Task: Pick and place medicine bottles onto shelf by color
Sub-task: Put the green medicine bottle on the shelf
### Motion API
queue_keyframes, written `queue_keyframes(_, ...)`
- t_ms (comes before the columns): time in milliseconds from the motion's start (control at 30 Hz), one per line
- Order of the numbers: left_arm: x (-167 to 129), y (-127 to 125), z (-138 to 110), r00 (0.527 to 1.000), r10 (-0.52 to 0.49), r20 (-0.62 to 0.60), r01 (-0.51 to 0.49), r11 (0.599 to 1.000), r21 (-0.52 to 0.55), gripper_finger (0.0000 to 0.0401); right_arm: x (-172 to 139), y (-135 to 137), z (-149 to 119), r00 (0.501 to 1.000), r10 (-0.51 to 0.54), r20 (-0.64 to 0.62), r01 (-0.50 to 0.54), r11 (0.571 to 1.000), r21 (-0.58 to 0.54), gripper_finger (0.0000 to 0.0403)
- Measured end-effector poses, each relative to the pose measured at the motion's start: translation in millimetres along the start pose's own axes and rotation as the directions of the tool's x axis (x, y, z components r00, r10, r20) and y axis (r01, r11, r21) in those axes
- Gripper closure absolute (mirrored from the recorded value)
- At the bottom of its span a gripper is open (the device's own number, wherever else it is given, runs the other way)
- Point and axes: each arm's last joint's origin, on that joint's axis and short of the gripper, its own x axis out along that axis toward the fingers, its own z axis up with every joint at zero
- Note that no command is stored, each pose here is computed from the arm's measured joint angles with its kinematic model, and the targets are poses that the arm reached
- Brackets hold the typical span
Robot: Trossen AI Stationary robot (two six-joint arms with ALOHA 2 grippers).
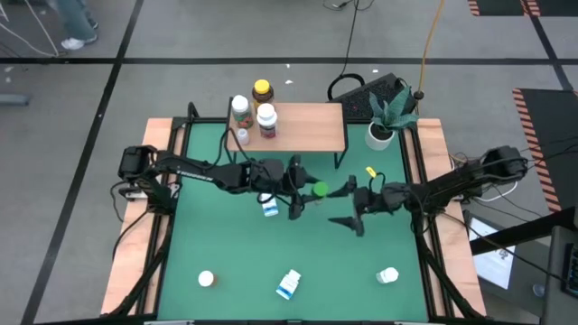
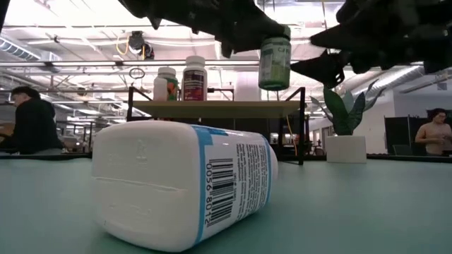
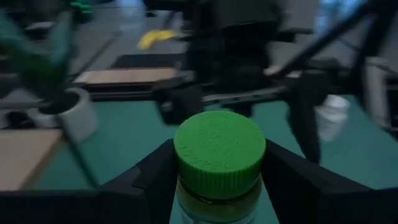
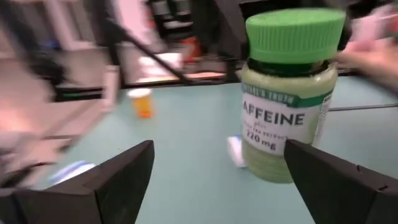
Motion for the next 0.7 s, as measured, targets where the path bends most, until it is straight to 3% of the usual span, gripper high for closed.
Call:
queue_keyframes(100, 0, -2, 2, 0.998, -0.065, 0.016, 0.064, 0.998, 0.021, 0.0198, -1, -3, -3, 0.993, 0.114, 0.021, -0.115, 0.993, 0.041, 0.0046)
queue_keyframes(200, -1, -2, 2, 0.997, -0.072, 0.022, 0.072, 0.997, 0.023, 0.0195, 1, -6, -5, 0.99, 0.13, 0.052, -0.133, 0.99, 0.054, 0.0046)
queue_keyframes(367, -1, -3, 4, 0.996, -0.086, 0.035, 0.085, 0.996, 0.025, 0.0193, 7, -16, -13, 0.997, -0.07, 0.042, 0.069, 0.997, 0.034, 0.0046)
queue_keyframes(467, -1, -5, 4, 0.993, -0.107, 0.041, 0.106, 0.994, 0.027, 0.0196, 9, -19, -15, 0.993, -0.103, 0.054, 0.102, 0.994, 0.03, 0.0046)
queue_keyframes(700, -1, -7, 6, 0.992, -0.114, 0.059, 0.111, 0.993, 0.04, 0.0193, 12, -13, -9, 0.992, 0.064, 0.11, -0.067, 0.997, 0.027, 0.0046)
